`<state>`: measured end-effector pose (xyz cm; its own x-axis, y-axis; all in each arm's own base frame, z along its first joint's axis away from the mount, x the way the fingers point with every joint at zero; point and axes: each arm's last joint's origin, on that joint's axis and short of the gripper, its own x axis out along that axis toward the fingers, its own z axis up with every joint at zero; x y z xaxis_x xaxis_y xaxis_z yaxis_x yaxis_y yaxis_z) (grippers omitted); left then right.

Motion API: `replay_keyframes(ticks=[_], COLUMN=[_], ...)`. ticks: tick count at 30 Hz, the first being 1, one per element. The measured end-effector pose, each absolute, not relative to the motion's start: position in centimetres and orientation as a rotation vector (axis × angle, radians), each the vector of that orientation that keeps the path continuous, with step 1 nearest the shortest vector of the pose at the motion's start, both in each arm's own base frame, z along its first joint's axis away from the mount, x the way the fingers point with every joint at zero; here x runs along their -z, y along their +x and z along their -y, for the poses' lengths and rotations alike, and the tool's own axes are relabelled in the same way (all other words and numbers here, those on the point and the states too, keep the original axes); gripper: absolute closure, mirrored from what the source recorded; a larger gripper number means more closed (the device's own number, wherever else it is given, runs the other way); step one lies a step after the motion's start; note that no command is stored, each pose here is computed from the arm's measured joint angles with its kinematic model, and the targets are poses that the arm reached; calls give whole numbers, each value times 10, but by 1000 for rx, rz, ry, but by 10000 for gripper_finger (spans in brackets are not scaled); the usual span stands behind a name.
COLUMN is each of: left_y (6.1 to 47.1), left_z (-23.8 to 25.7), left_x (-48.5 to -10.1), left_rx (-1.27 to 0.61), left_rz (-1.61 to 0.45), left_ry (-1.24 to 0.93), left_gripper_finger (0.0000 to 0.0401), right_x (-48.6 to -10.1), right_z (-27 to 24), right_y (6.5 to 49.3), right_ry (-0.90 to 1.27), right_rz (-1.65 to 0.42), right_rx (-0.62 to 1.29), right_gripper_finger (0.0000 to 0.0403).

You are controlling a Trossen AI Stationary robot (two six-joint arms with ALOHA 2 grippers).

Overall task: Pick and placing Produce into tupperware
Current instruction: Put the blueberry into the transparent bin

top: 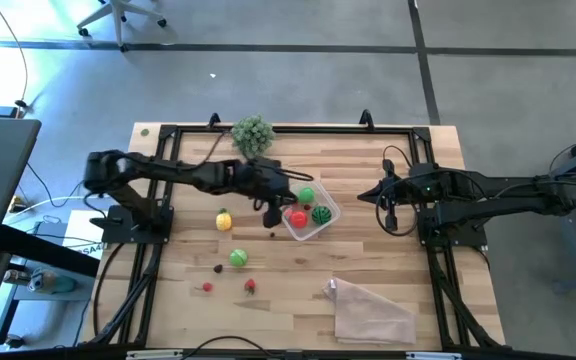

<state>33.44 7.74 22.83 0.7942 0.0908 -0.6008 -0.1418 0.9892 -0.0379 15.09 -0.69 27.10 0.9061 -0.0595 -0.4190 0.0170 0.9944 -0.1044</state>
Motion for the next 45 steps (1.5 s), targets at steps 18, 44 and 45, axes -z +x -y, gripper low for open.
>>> replay_keyframes(ticks=[18,44,45], left_y=[367,365,365], left_z=[-87,-87,-87], left_x=[-161,-160,-160], left_rx=[-173,-191,-191], left_rz=[-950,-981,-981], left_ry=[-74,-86,-85], left_gripper_finger=[350,301,294], right_x=[-271,-271,-271], right_z=[7,7,7], right_y=[151,151,151], right_ry=[-100,-99,-99], right_rz=[-437,-437,-437], right_rx=[40,40,40], right_gripper_finger=[402,402,402])
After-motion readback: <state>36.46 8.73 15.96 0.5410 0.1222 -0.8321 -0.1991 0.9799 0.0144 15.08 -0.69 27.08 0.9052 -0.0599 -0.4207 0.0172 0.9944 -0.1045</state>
